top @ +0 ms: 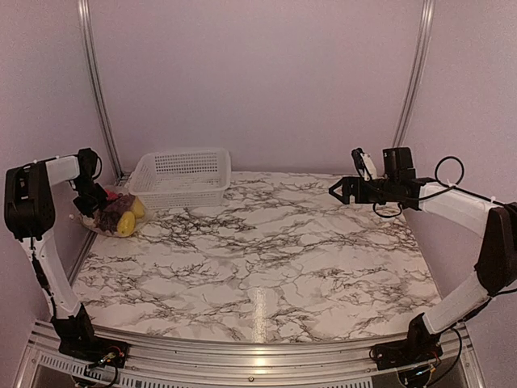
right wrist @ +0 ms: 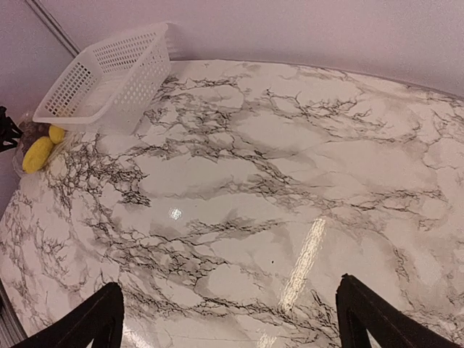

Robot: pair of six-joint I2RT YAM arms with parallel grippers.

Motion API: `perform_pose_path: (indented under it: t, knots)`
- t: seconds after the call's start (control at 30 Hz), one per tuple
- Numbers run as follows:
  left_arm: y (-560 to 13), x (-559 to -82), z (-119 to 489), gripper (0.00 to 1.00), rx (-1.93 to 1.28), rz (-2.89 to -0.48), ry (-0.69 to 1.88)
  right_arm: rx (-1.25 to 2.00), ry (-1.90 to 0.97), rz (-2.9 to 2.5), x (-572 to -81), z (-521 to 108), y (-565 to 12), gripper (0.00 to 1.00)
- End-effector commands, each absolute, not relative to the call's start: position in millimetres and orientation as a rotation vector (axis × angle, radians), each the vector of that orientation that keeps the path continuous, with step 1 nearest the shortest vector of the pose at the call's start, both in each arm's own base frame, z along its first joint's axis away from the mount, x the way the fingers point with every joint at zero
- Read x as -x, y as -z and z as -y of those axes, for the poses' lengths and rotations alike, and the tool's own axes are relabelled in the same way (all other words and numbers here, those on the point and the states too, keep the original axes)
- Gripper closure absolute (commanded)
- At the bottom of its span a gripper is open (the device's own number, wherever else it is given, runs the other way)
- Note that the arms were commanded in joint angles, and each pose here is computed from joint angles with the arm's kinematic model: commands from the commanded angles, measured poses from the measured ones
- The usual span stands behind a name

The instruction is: Open the zip-top bag and remove the fake food

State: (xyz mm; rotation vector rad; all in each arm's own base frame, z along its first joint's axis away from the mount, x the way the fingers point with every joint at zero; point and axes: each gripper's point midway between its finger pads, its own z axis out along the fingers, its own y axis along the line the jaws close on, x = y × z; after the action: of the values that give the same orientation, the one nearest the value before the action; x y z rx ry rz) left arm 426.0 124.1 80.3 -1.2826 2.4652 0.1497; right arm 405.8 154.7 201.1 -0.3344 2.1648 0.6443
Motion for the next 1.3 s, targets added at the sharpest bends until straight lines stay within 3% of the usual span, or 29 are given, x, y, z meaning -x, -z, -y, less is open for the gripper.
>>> perform_pose_path:
  t: [0.0,0.17,0.5,0.53,0.63,0.7,0.87,1.27]
  knots:
    - [-72.0,-418.8,-132.0,0.71,1.319,-2.447,-0.178,0.340,-0.612,-2.151,-412.1,-149.3,-212.1,0.01]
    - [-74.2,-412.8,-130.4,1.00,1.310,-2.452,-0.161,0.349,-0.615,-2.148,-414.7,-150.8,-212.7,0.01]
    - [-91.0,-382.1,-100.2,1.00,1.135,-2.517,0.005,0.371,-0.673,-2.137,-413.1,-159.1,-211.1,0.02]
    - [-93.9,-380.1,-93.7,0.93,1.083,-2.533,0.045,0.371,-0.676,-2.139,-412.9,-159.4,-209.9,0.02]
    - [-112.5,-373.1,-74.0,0.52,0.927,-2.541,0.160,0.366,-0.683,-2.138,-412.3,-159.9,-208.0,0.02]
    - [-123.5,-369.9,-58.9,0.32,0.821,-2.547,0.220,0.361,-0.690,-2.138,-412.1,-160.2,-206.4,0.02]
    - [-135.1,-370.5,-21.4,0.02,0.592,-2.601,0.255,0.354,-0.706,-2.136,-412.1,-161.4,-204.8,0.02]
    - [-100.2,-392.4,9.2,0.05,0.395,-2.769,-0.070,0.353,-0.706,-2.140,-411.4,-161.4,-202.8,0.02]
